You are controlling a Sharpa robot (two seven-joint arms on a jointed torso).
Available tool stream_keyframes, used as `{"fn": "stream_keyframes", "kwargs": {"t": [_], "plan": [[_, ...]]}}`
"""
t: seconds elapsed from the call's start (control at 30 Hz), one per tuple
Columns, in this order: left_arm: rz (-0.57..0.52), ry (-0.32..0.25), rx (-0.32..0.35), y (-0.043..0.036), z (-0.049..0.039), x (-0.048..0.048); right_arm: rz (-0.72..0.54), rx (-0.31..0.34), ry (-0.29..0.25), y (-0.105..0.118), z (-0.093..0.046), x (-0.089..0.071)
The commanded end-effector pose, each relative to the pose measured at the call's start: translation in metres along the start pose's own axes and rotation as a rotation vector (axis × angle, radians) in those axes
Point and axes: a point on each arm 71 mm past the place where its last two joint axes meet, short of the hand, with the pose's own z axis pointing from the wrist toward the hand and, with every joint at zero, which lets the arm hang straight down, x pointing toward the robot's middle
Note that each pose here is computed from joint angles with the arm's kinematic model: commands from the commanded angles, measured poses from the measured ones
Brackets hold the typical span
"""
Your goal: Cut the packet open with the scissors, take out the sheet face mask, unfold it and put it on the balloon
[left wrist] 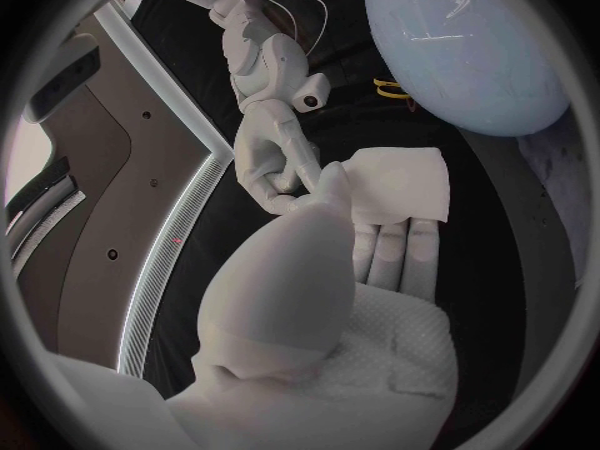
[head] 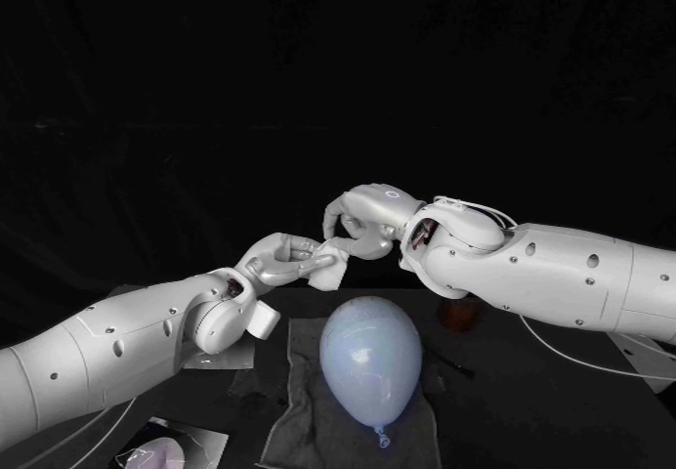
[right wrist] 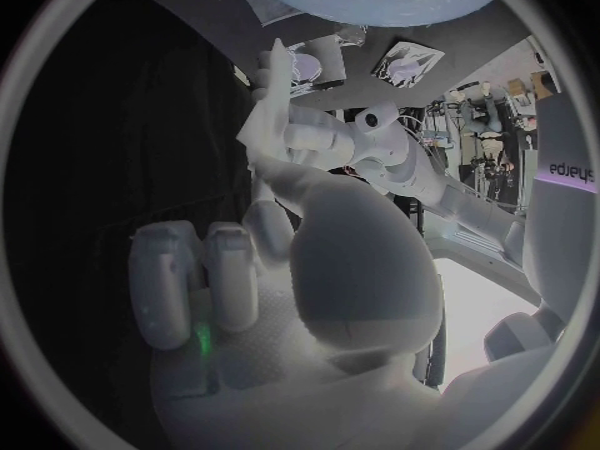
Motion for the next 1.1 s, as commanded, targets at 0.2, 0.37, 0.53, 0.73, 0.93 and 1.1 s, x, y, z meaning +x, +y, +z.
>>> {"fn": "stream_keyframes", "kwargs": {"t": [0.2, 0.37, 0.53, 0.73, 0.93, 1.1], "plan": [[-0.033, 0.037, 0.006, -0.0018, 0.0004, 0.0046, -0.16, -0.002, 0.039, 0.0003, 0.0048, 0.0034], [-0.046, 0.036, 0.004, -0.0019, -0.0004, 0.0044, -0.184, 0.014, 0.037, -0.0028, 0.0062, 0.0037], [-0.059, 0.033, -0.01, -0.001, -0.0015, 0.0031, -0.188, 0.029, 0.002, -0.0054, 0.0061, 0.0013], [-0.08, 0.025, -0.027, 0.0004, -0.0024, 0.0012, -0.14, 0.043, -0.044, -0.0055, 0.0048, -0.0019], [-0.097, 0.018, -0.04, 0.0014, -0.0024, 0.0005, -0.11, 0.041, -0.069, -0.0051, 0.0042, -0.0037], [-0.113, 0.012, -0.052, 0.0023, -0.0023, -0.0001, -0.098, 0.039, -0.079, -0.0049, 0.0038, -0.0043]]}}
